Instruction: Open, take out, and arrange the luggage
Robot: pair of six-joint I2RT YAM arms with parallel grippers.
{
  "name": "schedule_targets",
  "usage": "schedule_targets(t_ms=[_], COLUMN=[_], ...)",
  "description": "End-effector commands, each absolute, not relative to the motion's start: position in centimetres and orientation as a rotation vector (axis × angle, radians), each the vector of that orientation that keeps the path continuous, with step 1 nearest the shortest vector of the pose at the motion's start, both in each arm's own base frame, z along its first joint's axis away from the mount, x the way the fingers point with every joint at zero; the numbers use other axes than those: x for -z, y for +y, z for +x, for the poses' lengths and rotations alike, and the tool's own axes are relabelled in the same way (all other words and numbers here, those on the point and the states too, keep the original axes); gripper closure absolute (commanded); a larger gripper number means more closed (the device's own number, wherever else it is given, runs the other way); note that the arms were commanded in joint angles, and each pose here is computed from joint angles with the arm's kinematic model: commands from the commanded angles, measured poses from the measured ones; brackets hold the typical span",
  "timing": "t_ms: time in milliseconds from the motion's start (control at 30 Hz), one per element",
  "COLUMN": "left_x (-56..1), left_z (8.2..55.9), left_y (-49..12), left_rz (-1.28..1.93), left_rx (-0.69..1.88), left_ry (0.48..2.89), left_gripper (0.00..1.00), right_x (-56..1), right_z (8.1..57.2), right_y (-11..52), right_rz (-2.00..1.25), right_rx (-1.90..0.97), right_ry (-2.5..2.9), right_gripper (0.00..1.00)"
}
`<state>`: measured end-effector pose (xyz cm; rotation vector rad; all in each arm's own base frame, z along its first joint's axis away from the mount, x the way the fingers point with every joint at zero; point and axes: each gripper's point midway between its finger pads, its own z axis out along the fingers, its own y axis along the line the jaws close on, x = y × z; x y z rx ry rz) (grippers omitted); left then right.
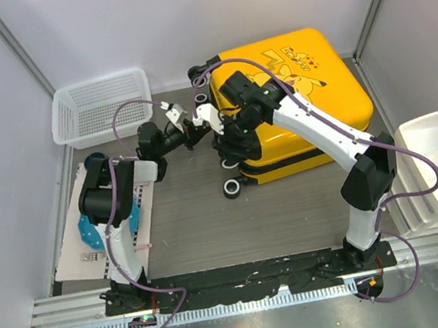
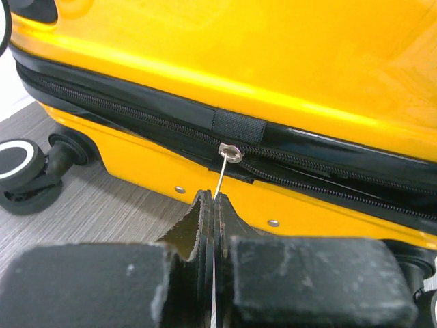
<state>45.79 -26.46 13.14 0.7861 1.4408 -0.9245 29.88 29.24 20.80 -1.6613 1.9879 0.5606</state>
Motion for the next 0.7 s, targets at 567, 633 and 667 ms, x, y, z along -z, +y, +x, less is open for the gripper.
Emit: schedule_targets(t_ms=[567,633,667], left_x=[-16.5,-16.7,-16.7], left_z=[52.1,49.9,48.6], left_y=[-21.5,-22.2,-22.7], left_rz=[0.626,0.769,0.841], left_rx=[0.772,0.841,0.869], left_ry=[1.362,1.296,1.265], left_gripper=[1.00,0.88,0.71], right_x=[-23.5,-23.4,-22.9], right_z=[24.0,24.0,23.9], right_y=[25.5,25.4,25.2], right_rz=[-1.498,-1.501,-1.504], right_rx=[-0.738,-0.733,-0.725], right_ry=[2.200,2.202,2.218], right_gripper=[1.00,0.99,0.99])
